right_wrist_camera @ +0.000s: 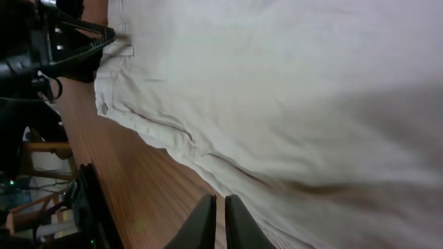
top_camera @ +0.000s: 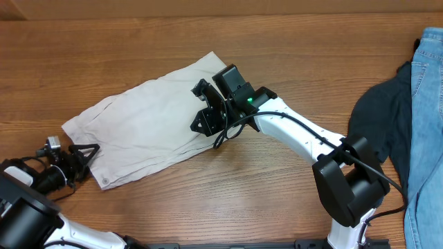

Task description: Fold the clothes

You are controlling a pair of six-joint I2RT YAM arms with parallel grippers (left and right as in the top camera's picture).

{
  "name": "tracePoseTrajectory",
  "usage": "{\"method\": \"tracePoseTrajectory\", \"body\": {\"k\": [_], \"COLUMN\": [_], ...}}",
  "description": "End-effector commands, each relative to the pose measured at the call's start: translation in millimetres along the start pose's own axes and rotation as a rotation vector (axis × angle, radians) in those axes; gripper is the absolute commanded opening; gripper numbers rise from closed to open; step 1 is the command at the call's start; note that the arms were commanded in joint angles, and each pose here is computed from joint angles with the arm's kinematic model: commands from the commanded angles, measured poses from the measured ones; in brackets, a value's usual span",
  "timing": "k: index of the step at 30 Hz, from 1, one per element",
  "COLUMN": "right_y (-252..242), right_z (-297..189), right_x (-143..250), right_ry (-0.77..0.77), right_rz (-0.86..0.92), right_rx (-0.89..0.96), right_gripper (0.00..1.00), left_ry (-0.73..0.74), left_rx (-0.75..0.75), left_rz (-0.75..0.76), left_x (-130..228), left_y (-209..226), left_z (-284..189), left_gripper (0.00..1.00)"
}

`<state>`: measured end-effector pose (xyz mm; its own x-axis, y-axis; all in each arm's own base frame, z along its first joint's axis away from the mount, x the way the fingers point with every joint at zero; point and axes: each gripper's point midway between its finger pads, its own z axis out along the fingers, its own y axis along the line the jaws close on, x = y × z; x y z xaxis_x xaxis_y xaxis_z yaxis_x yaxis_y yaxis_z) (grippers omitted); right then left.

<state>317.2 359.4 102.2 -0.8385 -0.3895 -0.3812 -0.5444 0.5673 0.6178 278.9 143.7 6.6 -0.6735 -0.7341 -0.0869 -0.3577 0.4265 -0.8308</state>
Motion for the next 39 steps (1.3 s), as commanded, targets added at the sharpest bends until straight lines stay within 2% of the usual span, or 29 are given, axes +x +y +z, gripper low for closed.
{"method": "tracePoseTrajectory", "body": {"k": [1, 4, 6, 7, 8, 9, 14, 15, 16, 17, 18, 19, 25, 27, 29, 32, 34, 35, 39], "right_y": [4.5, 4.4, 4.4, 4.4, 4.5, 4.4, 4.1, 4.1, 4.1, 4.1, 4.1, 4.1, 4.1, 4.1, 4.1, 4.1, 3.9, 3.7, 2.8], "right_z": [-1.0, -1.0, -1.0, -1.0, -1.0, -1.0, -1.0, -1.0, -1.0, -1.0, -1.0, -1.0, -1.0, -1.0, -1.0, -1.0, -1.0, -1.0, -1.1], "right_x": [-1.1, -0.9, -0.9, -0.9, -0.9, -0.9, 0.4, 0.4, 0.4, 0.5, 0.5, 0.5, 0.5, 0.5, 0.6, 0.7, 1.4, 2.5, 6.4], "right_ry": [-0.005, -0.004, -0.004, -0.004, -0.004, -0.004, 0.001, 0.001, 0.001, 0.001, 0.001, 0.001, 0.001, 0.001, 0.002, 0.002, 0.005, 0.009, 0.024], "right_rz": [-0.009, -0.008, -0.008, -0.008, -0.008, -0.008, -0.005, -0.005, -0.005, -0.004, -0.004, -0.004, -0.004, -0.004, -0.004, -0.003, -0.001, 0.002, 0.013], "right_rx": [-0.010, -0.010, -0.010, -0.010, -0.010, -0.010, -0.008, -0.008, -0.008, -0.008, -0.008, -0.008, -0.008, -0.008, -0.009, -0.009, -0.008, -0.007, -0.003], "right_gripper": [0.10, 0.10, 0.10, 0.10, 0.10, 0.10, 0.10, 0.10, 0.10, 0.10, 0.10, 0.10, 0.10, 0.10, 0.10, 0.10, 0.10, 0.10, 0.10], "left_ry": [0.312, 0.304, 0.304, 0.304, 0.302, 0.303, 0.265, 0.265, 0.269, 0.280, 0.282, 0.283, 0.324, 0.340, 0.339, 0.330, 0.328, 0.326, 0.341], "left_rx": [-0.336, -0.322, -0.323, -0.323, -0.323, -0.321, -0.280, -0.284, -0.290, -0.301, -0.314, -0.317, -0.412, -0.458, -0.471, -0.472, -0.472, -0.472, -0.438], "left_rz": [-0.151, -0.146, -0.147, -0.151, -0.149, -0.151, -0.132, -0.131, -0.132, -0.140, -0.154, -0.157, -0.098, -0.088, -0.081, -0.070, -0.071, -0.073, -0.101], "left_x": [94.0, 90.8, 89.2, 88.4, 86.7, 86.5, 76.2, 76.0, 76.8, 79.5, 80.3, 80.5, 81.5, 82.9, 81.6, 78.9, 78.4, 78.2, 70.7], "left_y": [95.9, 93.7, 93.3, 92.8, 92.6, 91.9, 79.9, 78.9, 78.8, 79.6, 81.3, 81.5, 87.3, 90.5, 90.9, 91.5, 91.5, 91.4, 77.5], "left_z": [25.2, 26.0, 25.5, 25.1, 24.8, 24.6, 23.7, 22.5, 21.4, 20.1, 19.3, 19.5, 30.1, 32.3, 34.8, 35.8, 35.9, 35.9, 32.3], "left_gripper": [0.63, 0.49, 0.25, 0.16, 0.13, 0.06, 0.04, 0.21, 0.34, 0.43, 0.74, 0.82, 0.82, 0.74, 0.47, 0.24, 0.15, 0.04, 0.04]}}
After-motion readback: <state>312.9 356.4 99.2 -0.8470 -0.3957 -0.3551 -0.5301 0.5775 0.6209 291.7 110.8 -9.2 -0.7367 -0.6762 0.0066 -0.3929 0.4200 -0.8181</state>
